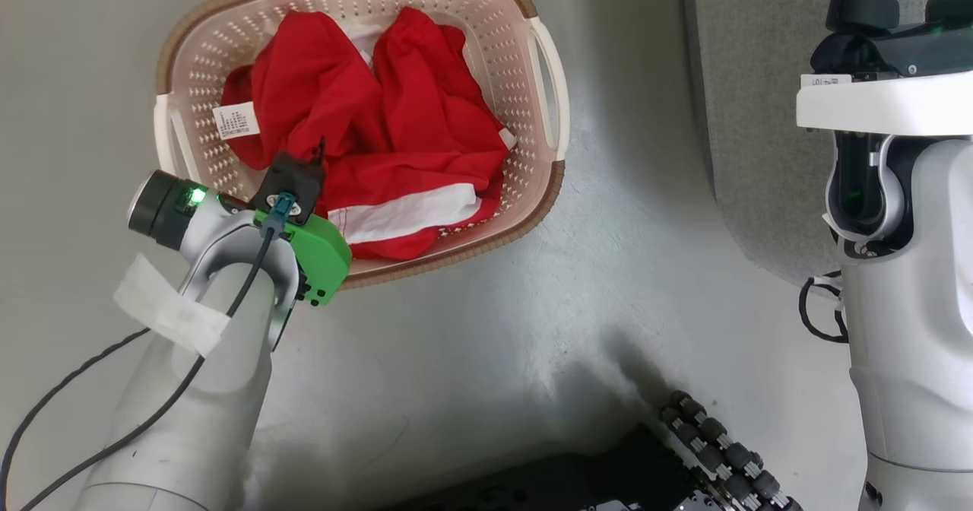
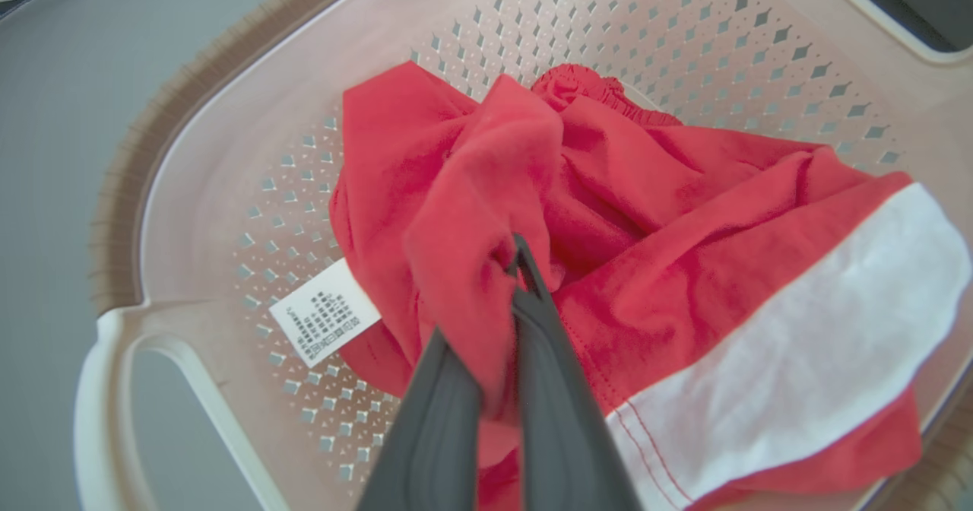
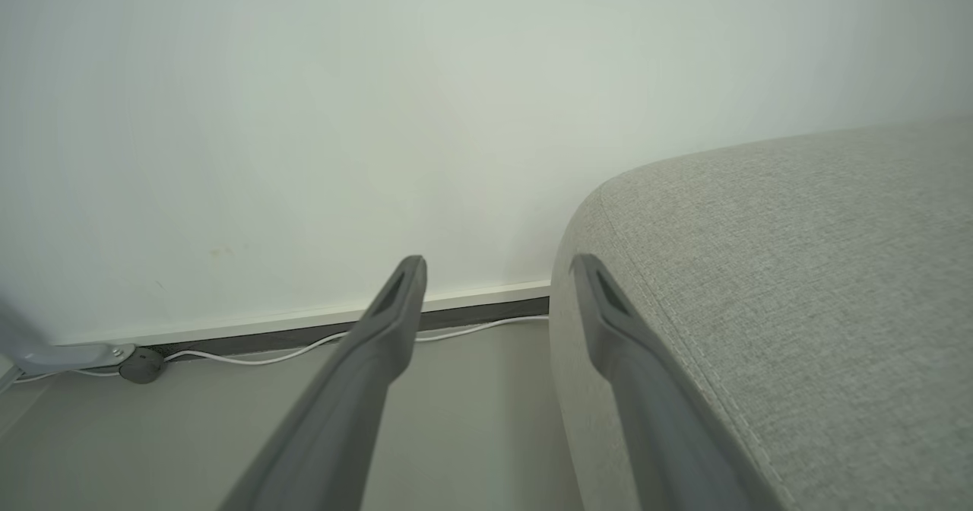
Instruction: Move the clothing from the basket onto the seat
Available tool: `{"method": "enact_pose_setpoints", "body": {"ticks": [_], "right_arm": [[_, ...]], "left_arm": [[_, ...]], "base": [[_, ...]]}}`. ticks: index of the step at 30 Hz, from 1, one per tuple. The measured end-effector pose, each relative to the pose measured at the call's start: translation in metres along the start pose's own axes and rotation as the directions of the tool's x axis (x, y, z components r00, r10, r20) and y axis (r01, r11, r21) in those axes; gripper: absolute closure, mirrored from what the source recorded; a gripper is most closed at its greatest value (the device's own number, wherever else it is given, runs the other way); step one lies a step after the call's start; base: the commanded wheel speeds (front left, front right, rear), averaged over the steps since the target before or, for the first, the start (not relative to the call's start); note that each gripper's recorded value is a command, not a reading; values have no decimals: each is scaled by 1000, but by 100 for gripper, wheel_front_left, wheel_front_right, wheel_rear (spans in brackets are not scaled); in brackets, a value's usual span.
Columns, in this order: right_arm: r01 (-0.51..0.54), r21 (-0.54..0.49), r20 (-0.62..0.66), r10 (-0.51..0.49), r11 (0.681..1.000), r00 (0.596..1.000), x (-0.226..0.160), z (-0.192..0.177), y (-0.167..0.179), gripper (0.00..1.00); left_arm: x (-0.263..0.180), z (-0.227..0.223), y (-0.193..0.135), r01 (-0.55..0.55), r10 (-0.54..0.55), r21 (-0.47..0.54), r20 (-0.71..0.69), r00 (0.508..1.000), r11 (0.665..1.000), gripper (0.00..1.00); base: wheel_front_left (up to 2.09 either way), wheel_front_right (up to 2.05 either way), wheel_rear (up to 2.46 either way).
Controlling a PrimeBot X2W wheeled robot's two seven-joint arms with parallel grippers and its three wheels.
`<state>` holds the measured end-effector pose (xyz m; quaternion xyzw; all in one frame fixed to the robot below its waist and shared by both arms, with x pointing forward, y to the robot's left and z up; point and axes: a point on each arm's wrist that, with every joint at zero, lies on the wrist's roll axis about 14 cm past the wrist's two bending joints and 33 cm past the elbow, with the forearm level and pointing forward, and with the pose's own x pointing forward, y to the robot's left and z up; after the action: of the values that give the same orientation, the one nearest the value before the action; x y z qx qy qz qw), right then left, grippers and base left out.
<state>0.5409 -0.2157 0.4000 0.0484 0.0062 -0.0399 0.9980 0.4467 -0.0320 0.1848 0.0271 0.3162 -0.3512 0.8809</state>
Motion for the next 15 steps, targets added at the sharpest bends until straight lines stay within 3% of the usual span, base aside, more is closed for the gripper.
{"method": "enact_pose_setpoints", "body": {"ticks": [15], "right_arm": [[-7,24,11,7,1000,1000,-11,24,6,0]], "left_arm": [[-25,59,19,-82,90,-68,125,988,994,100]], "base": [[0,0,0]]}}
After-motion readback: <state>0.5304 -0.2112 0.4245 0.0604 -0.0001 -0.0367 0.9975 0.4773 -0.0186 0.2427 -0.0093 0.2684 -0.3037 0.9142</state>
